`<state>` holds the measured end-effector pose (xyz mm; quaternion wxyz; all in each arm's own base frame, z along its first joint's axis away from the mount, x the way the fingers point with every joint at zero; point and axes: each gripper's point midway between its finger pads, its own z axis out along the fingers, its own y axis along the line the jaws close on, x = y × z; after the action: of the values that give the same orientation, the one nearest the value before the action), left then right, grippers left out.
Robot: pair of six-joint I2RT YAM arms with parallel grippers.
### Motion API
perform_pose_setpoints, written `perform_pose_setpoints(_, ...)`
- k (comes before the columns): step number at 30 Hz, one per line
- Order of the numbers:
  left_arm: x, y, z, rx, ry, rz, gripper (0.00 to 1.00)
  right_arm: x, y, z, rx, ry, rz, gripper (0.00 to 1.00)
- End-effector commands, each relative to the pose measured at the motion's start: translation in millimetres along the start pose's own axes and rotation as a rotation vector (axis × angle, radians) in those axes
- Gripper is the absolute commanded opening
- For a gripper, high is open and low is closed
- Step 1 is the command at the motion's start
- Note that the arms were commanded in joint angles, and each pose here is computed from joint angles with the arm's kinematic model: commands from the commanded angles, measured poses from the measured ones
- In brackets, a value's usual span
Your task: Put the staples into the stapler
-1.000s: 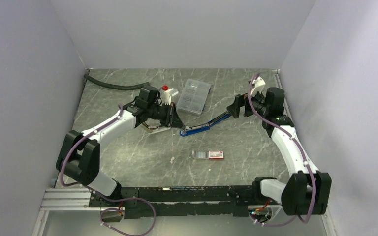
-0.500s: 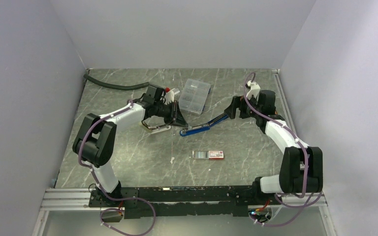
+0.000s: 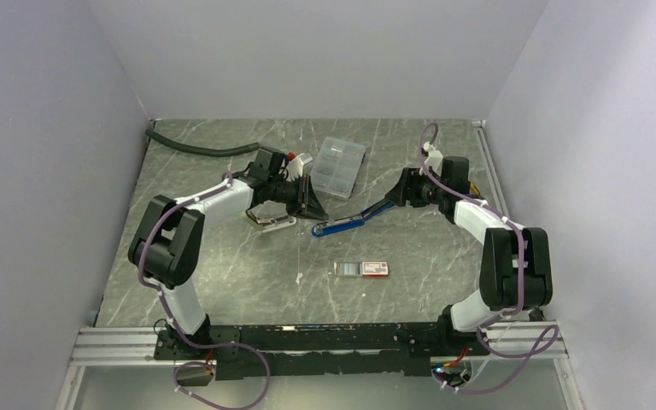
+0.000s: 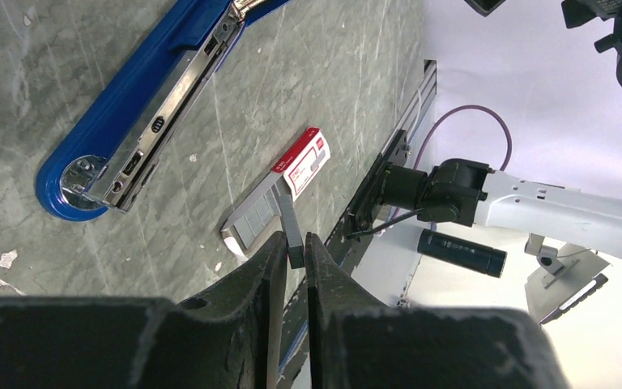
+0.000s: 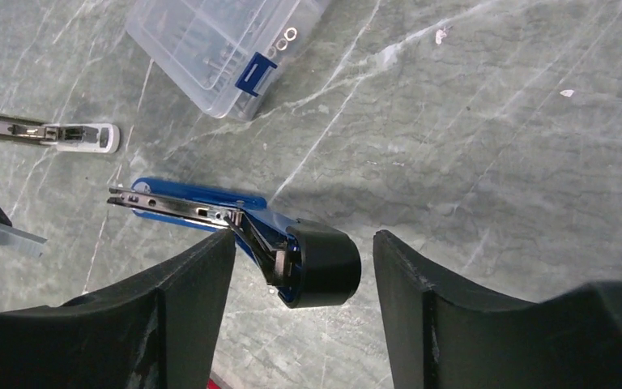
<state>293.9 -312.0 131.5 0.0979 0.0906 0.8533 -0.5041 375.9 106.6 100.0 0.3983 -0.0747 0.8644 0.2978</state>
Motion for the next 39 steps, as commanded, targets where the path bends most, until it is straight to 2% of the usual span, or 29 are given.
perform_pose_setpoints(1, -12, -12, -1, 0.046, -0.014, 0.044, 0.19, -28, 12, 3, -0.066, -0.067, -0.029, 0.64)
perform_pose_setpoints(8, -10, -8, 0, 0.037, -0.013, 0.033, 0.2, -27, 12, 9, -0.088, -0.058, -0.001, 0.49)
perform_pose_setpoints(16, -12, -5, 2, 0.027, -0.031, 0.032, 0.23, -10, 16, -5, -0.059, -0.028, 0.041, 0.27)
perform_pose_setpoints(21, -15, -1, 7, 0.043, -0.056, 0.045, 0.28, 18, 22, -20, -0.054, 0.034, 0.044, 0.21)
perform_pose_setpoints(25, -16, -1, 10, 0.067, -0.059, 0.027, 0.28, 24, 30, -35, -0.047, 0.03, 0.033, 0.16)
perform_pose_setpoints(34, -14, 0, 15, -0.003, -0.051, 0.18, 0.28, 15, 28, -32, -0.023, 0.0, 0.079, 0.08)
perform_pose_setpoints(39, -15, 1, 15, -0.052, -0.043, 0.251, 0.3, -7, 19, -25, 0.025, -0.051, 0.149, 0.05)
